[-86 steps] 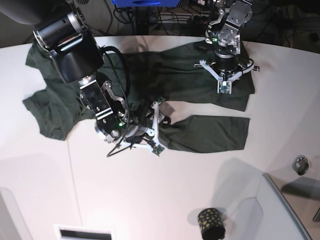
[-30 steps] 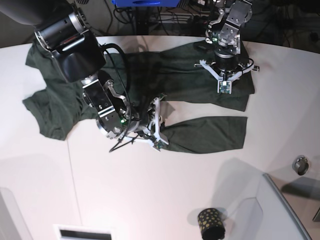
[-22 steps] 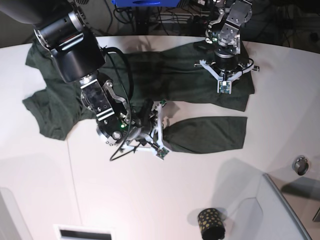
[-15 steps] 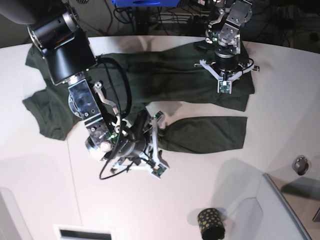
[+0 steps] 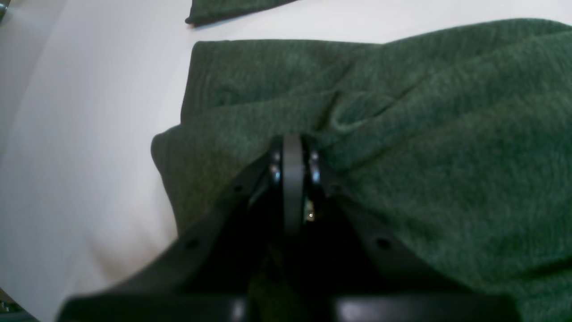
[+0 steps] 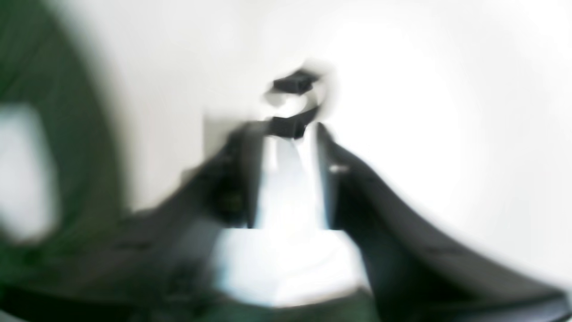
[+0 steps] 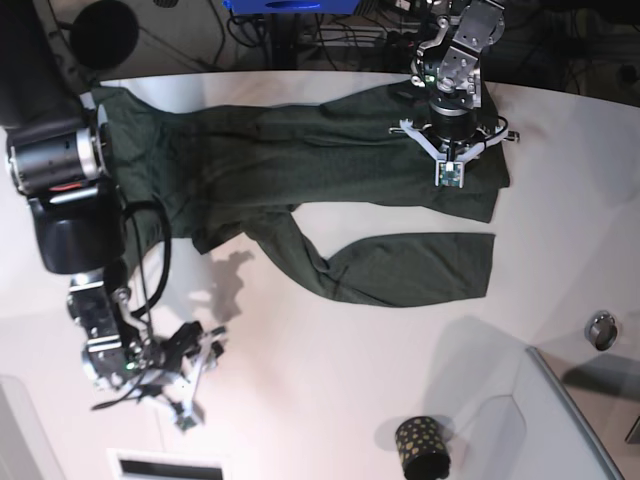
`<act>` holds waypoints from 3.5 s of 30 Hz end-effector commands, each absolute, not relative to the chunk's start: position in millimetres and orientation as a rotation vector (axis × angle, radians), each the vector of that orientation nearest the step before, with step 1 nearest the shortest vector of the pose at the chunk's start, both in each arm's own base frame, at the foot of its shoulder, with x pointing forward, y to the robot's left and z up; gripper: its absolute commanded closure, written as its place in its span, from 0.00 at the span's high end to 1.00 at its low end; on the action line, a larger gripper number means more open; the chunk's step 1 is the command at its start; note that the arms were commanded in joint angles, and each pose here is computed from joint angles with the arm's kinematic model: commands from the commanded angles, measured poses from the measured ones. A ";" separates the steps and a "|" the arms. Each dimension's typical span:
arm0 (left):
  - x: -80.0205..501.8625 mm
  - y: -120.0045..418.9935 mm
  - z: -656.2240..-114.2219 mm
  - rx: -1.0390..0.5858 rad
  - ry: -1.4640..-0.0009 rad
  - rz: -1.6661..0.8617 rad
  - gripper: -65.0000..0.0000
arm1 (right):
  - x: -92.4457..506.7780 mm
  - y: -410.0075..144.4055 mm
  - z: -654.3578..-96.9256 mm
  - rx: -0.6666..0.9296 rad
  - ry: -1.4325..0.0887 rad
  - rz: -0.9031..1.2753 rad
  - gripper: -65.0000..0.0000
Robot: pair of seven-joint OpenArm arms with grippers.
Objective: Layout the t-shirt on the table in an organized manner, then fold the t-shirt properly
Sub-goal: 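Release the sleeve and swing the right gripper toward the shirt's collar end, then grasp the collar-end fabric with the right gripper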
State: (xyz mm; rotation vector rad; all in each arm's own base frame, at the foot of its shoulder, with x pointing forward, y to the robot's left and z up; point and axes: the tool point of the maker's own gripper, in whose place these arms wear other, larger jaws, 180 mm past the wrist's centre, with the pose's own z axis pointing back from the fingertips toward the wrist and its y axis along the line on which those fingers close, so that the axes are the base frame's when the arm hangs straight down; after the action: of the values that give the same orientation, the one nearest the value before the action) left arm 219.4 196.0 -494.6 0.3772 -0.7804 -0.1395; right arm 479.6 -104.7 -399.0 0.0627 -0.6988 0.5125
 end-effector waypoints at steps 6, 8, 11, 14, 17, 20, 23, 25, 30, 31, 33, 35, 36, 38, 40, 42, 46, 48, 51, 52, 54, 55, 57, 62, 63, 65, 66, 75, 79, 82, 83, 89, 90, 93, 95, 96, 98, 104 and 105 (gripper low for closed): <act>207.3 194.8 -504.3 0.351 -0.717 -0.123 0.00 | 510.2 -129.8 -362.5 -0.020 -0.861 0.417 1.00; 207.3 194.8 -504.3 0.351 -0.717 -0.123 0.00 | 502.0 -128.8 -370.8 -0.018 -0.841 0.420 1.00; 208.9 194.8 -503.7 0.352 -0.720 -0.122 0.00 | 488.4 -122.8 -380.2 -0.007 -0.830 0.430 1.00; 210.4 194.8 -503.1 0.352 -0.723 -0.122 0.00 | 474.8 -117.1 -385.8 -0.001 -0.827 0.443 0.98; 210.4 194.8 -503.1 0.352 -0.723 -0.122 0.00 | 462.3 -114.7 -383.8 -0.003 -0.824 0.449 0.89; 210.4 194.8 -503.1 0.352 -0.723 -0.122 0.00 | 445.7 -126.9 -382.0 -0.016 -0.794 0.409 0.73; 210.5 195.5 -503.0 0.353 -0.723 -0.123 0.00 | 427.6 -170.3 -374.8 -0.029 -0.798 0.237 0.48; 211.3 196.0 -502.5 0.354 -0.725 -0.121 0.00 | 415.0 -197.3 -375.1 -0.038 -0.793 0.129 0.21; 214.6 194.8 -498.7 0.351 -0.738 -0.120 0.00 | 386.7 -261.2 -392.0 -0.103 -0.720 -0.004 0.02; 216.1 192.6 -495.2 0.345 -0.750 -0.118 0.00 | 379.6 -272.8 -397.5 -0.124 -0.693 -0.003 0.02; 222.2 188.3 -486.6 0.334 -0.779 -0.114 0.00 | 365.7 -288.3 -406.8 -0.151 -0.653 -0.003 0.02; 225.5 185.2 -481.6 0.327 -0.794 -0.112 0.00 | 349.4 -295.5 -414.2 -0.171 -0.628 0.006 0.02; 226.2 185.2 -481.3 0.327 -0.796 -0.111 0.00 | 341.5 -298.9 -415.4 -0.179 -0.624 0.002 0.02; 228.4 190.1 -479.6 0.337 -0.799 -0.119 0.00 | 323.0 -313.4 -412.7 -0.200 -0.634 -0.049 0.03; 226.2 193.9 -482.6 0.343 -0.768 -0.111 0.00 | 310.6 -322.6 -406.2 -0.215 -0.657 -0.098 0.11; 228.4 209.9 -479.7 0.372 -0.755 -0.080 0.00 | 301.1 -338.7 -398.4 -0.239 -0.676 -0.152 0.24; 231.8 230.6 -474.1 0.409 -0.758 -0.037 0.00 | 290.3 -350.2 -408.6 -0.241 -0.641 -0.189 0.48; 232.7 236.2 -472.1 0.419 -0.761 -0.024 0.00 | 287.9 -349.2 -415.0 -0.231 -0.624 -0.190 0.50; 234.7 244.4 -467.8 0.434 -0.769 -0.002 0.00 | 282.7 -334.0 -422.0 -0.180 -0.606 -0.097 0.50; 235.9 248.2 -464.0 0.439 -0.778 0.010 0.00 | 276.3 -328.9 -424.8 -0.167 -0.593 -0.056 0.50; 236.5 253.1 -457.9 0.447 -0.792 0.027 0.00 | 262.9 -309.0 -431.3 -0.134 -0.565 -0.003 0.50; 237.4 255.3 -453.9 0.450 -0.802 0.036 0.00 | 255.4 -304.0 -429.2 -0.137 -0.556 0.017 0.50; 242.8 255.2 -444.7 0.448 -0.829 0.045 0.00 | 238.3 -292.8 -425.9 -0.142 -0.538 0.045 0.51; 247.8 242.5 -431.5 0.415 -0.873 0.051 0.00 | 215.0 -261.9 -439.2 -0.099 -0.481 0.138 0.51; 247.7 240.8 -429.6 0.410 -0.878 0.053 0.00 | 212.5 -255.2 -445.6 -0.081 -0.465 0.153 0.51; 247.1 234.0 -430.2 0.397 -0.880 0.059 0.00 | 212.8 -252.9 -450.3 -0.069 -0.460 0.144 0.51; 246.1 231.3 -432.4 0.392 -0.875 0.060 0.00 | 218.8 -251.8 -448.1 -0.067 -0.485 0.141 0.51; 238.8 193.5 -452.5 0.283 -0.829 -0.104 0.00 | 243.3 -261.6 -451.8 -0.080 -0.529 0.045 0.52; 227.5 191.4 -458.6 0.276 -0.805 -0.103 0.00 | 240.6 -260.6 -452.8 -0.082 -0.520 0.050 0.56; 219.2 189.5 -461.1 0.266 -0.791 -0.096 0.00 | 239.0 -259.8 -454.4 -0.079 -0.518 0.048 0.65; 217.7 188.6 -461.3 0.264 -0.789 -0.095 0.00 | 238.7 -260.4 -455.0 -0.079 -0.517 0.048 0.66; 216.4 186.8 -465.6 0.266 -0.779 -0.090 0.00 | 231.1 -264.1 -478.2 -0.053 -0.449 0.028 0.66; 215.4 188.5 -467.9 0.273 -0.772 -0.087 0.00 | 230.4 -263.9 -482.7 -0.045 -0.445 0.022 0.65; 216.9 194.8 -473.1 0.293 -0.759 -0.078 0.00 | 231.1 -262.1 -486.5 -0.035 -0.469 0.017 0.58; 217.6 196.9 -477.3 0.299 -0.749 -0.080 0.00 | 227.1 -258.4 -487.5 -0.022 -0.466 0.039 0.43; 216.4 198.7 -480.7 0.304 -0.739 -0.081 0.00 | 227.3 -257.4 -485.3 -0.014 -0.470 0.056 0.30; 213.0 203.8 -486.6 0.315 -0.719 -0.078 0.00 | 225.4 -254.7 -484.1 -0.005 -0.467 0.079 0.09; 213.4 213.3 -499.5 0.338 -0.682 -0.077 0.00 | 209.3 -276.6 -483.4 -0.038 -0.446 0.024 0.06; 216.7 213.4 -499.1 0.340 -0.687 -0.078 0.00 | 207.9 -284.6 -479.8 -0.050 -0.457 -0.001 0.06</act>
State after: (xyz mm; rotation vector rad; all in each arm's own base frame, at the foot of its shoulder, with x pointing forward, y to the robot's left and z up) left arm 226.0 210.7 -492.8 0.3416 -0.7329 -0.0879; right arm 201.8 -270.5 -489.9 -0.0096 -0.4347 -0.0060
